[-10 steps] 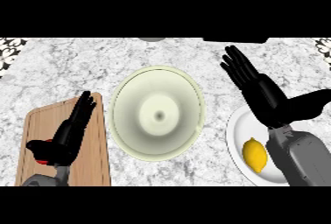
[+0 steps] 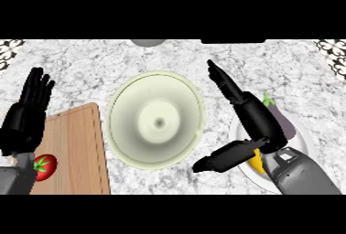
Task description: Pick the lemon from the plate and place it in the bowl
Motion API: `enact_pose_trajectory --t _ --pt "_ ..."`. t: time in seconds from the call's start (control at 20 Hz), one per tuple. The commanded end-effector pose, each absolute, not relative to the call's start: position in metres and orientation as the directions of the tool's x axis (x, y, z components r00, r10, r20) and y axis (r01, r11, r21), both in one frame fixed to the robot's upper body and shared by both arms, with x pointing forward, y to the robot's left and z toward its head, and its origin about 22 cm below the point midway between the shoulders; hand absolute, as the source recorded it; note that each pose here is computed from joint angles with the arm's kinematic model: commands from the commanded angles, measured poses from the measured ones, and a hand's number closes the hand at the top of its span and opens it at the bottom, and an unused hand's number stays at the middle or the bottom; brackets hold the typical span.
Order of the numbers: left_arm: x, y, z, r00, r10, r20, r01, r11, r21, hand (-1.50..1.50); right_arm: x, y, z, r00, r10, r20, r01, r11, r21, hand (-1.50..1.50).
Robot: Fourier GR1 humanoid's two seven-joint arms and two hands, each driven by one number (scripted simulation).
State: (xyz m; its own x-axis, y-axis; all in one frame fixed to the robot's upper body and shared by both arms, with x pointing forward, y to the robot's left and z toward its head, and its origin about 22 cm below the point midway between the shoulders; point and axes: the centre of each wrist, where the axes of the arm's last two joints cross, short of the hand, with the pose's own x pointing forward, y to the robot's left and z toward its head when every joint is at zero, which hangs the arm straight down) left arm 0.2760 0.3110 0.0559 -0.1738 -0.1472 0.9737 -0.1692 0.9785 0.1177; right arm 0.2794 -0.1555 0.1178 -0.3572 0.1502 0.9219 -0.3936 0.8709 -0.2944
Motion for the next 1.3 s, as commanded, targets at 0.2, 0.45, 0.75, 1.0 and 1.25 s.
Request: enact_pose_trajectory --t 0.2,0.45,0.75,1.0,1.25 --pt "0.280 0.329 0.067 -0.195 -0.163 0.967 -0.228 0.967 0.117 0.00 0.189 -0.159 0.095 -0.538 0.365 0.760 -0.181 0.830 -0.527 -1.50" --pt "0.277 0.345 0.077 -0.188 -0.160 0.969 -0.225 0.967 0.116 0.00 0.162 -0.177 0.130 -0.483 0.604 0.633 -0.081 0.690 -0.720 -1.50" --pt "0.283 0.338 0.072 -0.183 -0.157 0.970 -0.221 0.969 0.115 0.00 0.149 -0.208 0.186 -0.336 0.815 0.473 -0.072 0.478 -0.875 -1.50" --pt "0.283 0.351 0.085 -0.209 -0.164 0.964 -0.196 0.973 0.123 0.00 0.136 -0.211 0.204 -0.261 0.910 0.322 -0.264 0.253 -0.931 -1.50" --pt "0.290 0.341 0.082 -0.198 -0.133 0.971 -0.187 0.978 0.095 0.00 0.134 -0.214 0.210 -0.250 0.942 0.222 -0.427 0.099 -0.899 -1.50"
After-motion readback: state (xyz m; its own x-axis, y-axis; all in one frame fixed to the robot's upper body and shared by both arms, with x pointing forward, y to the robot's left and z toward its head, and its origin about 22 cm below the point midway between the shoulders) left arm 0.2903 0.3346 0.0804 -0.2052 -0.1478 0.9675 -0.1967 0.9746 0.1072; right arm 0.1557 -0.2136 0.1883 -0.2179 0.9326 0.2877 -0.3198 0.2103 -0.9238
